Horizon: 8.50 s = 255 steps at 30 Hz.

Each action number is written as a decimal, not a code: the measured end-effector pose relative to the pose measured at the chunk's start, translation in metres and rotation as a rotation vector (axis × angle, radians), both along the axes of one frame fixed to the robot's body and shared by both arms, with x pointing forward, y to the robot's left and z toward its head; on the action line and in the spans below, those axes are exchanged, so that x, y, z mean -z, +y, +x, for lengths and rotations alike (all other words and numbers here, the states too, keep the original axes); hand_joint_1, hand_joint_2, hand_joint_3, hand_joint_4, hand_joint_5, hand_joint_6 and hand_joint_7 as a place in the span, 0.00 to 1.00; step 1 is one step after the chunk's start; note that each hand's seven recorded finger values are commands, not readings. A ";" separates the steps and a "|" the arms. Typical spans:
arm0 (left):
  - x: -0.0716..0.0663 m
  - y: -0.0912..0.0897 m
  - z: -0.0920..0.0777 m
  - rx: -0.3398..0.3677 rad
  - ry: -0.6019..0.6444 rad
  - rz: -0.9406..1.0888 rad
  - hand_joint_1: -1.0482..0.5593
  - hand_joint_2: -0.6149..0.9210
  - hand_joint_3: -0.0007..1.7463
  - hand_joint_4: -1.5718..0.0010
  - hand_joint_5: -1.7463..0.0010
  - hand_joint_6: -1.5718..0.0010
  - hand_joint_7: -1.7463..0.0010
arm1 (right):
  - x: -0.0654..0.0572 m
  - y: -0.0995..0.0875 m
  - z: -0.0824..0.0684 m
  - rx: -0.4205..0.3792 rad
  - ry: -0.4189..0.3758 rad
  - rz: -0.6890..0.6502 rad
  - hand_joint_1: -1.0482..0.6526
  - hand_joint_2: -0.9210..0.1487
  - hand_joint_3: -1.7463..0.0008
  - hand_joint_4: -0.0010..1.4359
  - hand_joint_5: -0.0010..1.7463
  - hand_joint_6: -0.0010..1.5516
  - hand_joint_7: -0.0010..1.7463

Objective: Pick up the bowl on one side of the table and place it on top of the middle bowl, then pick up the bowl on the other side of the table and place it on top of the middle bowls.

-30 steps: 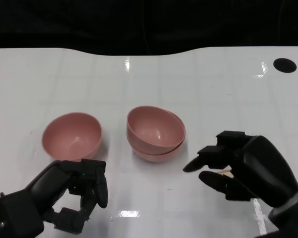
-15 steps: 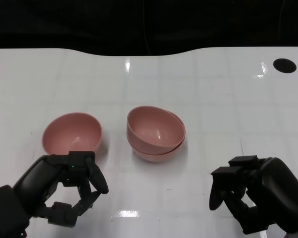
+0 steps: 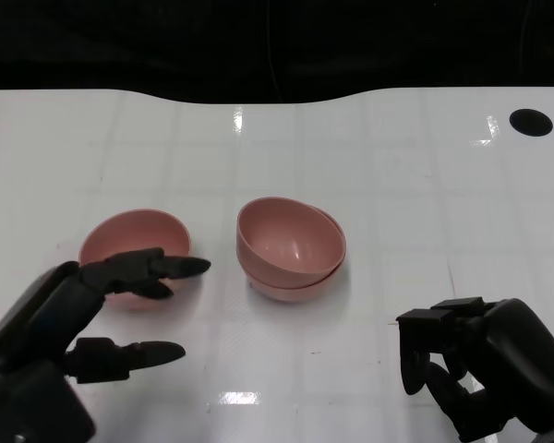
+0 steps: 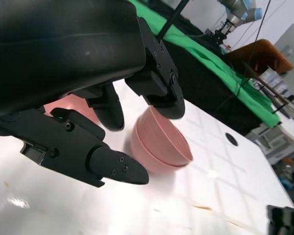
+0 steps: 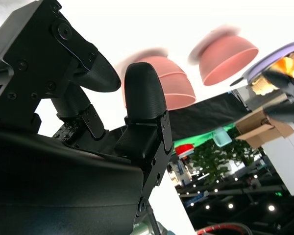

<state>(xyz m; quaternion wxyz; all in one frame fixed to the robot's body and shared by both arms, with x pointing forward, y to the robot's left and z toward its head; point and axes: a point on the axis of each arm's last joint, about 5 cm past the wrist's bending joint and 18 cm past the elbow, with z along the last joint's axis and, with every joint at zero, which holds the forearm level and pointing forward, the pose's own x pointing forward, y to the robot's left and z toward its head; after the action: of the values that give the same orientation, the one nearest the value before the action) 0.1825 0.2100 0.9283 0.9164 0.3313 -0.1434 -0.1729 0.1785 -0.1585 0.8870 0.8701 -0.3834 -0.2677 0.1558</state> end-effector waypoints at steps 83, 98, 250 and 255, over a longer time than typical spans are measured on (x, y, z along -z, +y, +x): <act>0.057 -0.039 0.081 -0.074 -0.069 0.845 0.52 0.97 0.24 0.43 0.00 0.54 0.15 | -0.002 0.006 -0.008 0.002 0.033 0.002 0.57 0.74 0.07 0.68 1.00 0.55 0.89; 0.023 -0.024 0.095 -0.133 -0.182 0.800 0.48 0.99 0.10 0.44 0.00 0.53 0.27 | -0.005 0.009 -0.007 0.016 0.038 0.009 0.58 0.76 0.06 0.69 1.00 0.54 0.89; 0.011 -0.020 0.026 0.131 -0.230 -0.194 0.55 0.93 0.30 0.55 0.26 0.47 0.56 | -0.001 0.008 -0.006 -0.006 0.076 -0.017 0.57 0.74 0.08 0.68 1.00 0.54 0.90; 0.019 -0.008 0.011 0.094 -0.156 -0.250 0.57 0.82 0.50 0.48 0.25 0.42 0.53 | 0.001 0.008 -0.006 -0.003 0.083 -0.017 0.58 0.73 0.08 0.68 1.00 0.55 0.90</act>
<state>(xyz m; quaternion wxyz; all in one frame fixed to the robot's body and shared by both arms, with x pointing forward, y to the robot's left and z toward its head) 0.1931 0.2020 0.9090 0.9274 0.2201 -0.2501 -0.1702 0.1730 -0.1503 0.8860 0.8770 -0.3835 -0.2305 0.1753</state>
